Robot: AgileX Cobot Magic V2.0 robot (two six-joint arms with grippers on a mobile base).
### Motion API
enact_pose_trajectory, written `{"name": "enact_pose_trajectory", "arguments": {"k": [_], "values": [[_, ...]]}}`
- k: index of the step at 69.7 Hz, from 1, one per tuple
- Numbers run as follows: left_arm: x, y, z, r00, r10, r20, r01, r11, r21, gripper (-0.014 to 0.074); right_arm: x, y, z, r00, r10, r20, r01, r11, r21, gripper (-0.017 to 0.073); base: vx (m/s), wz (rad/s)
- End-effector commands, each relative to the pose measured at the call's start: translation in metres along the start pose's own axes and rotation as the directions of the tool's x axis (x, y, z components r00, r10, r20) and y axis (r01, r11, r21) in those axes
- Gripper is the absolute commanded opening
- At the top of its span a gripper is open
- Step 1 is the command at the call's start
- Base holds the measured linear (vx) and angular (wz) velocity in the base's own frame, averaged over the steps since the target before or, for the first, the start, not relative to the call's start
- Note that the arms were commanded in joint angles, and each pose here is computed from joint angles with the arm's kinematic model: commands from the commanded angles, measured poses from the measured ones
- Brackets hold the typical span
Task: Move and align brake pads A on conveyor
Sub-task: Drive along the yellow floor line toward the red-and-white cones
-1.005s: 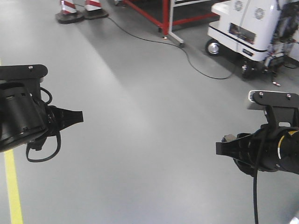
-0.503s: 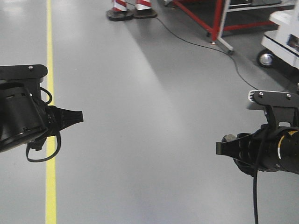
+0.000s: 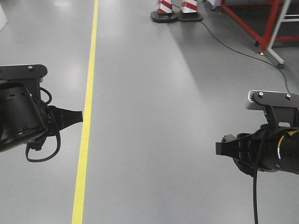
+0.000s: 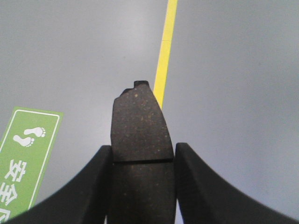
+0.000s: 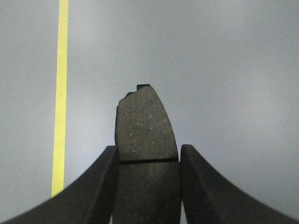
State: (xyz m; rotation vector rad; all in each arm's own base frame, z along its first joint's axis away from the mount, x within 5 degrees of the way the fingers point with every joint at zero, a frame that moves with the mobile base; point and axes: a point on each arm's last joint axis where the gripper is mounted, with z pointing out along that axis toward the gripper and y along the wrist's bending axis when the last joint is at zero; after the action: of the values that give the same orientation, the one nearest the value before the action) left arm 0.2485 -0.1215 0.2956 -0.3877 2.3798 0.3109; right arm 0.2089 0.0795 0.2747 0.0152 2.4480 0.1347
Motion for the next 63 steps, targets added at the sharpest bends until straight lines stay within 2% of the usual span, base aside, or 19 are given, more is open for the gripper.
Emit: {"name": "enact_pose_trajectory", "arguments": {"k": [1,25,63], "values": [[-0.0146,0.0062,-0.0130,0.996,-0.015,0.086,0.013,1.000,0.021,0.0153,-0.0135,0.0034,-0.0116,0.995,-0.010,0.100,0.014,0.999,-0.041,0.0155,0.20,0.29],[-0.0146,0.0062,-0.0130,0.996,-0.015,0.086,0.013,1.000,0.021,0.0153,-0.0133,0.0032,-0.0116,0.995,-0.010,0.098,0.014,0.999,-0.040,0.0155,0.24,0.17],[-0.0146,0.0062,-0.0130,0.996,-0.015,0.086,0.013,1.000,0.021,0.0153,-0.0121,0.0023,-0.0115,0.996,-0.011,0.085,0.013,0.999,-0.030,0.0155,0.37,-0.01]]}}
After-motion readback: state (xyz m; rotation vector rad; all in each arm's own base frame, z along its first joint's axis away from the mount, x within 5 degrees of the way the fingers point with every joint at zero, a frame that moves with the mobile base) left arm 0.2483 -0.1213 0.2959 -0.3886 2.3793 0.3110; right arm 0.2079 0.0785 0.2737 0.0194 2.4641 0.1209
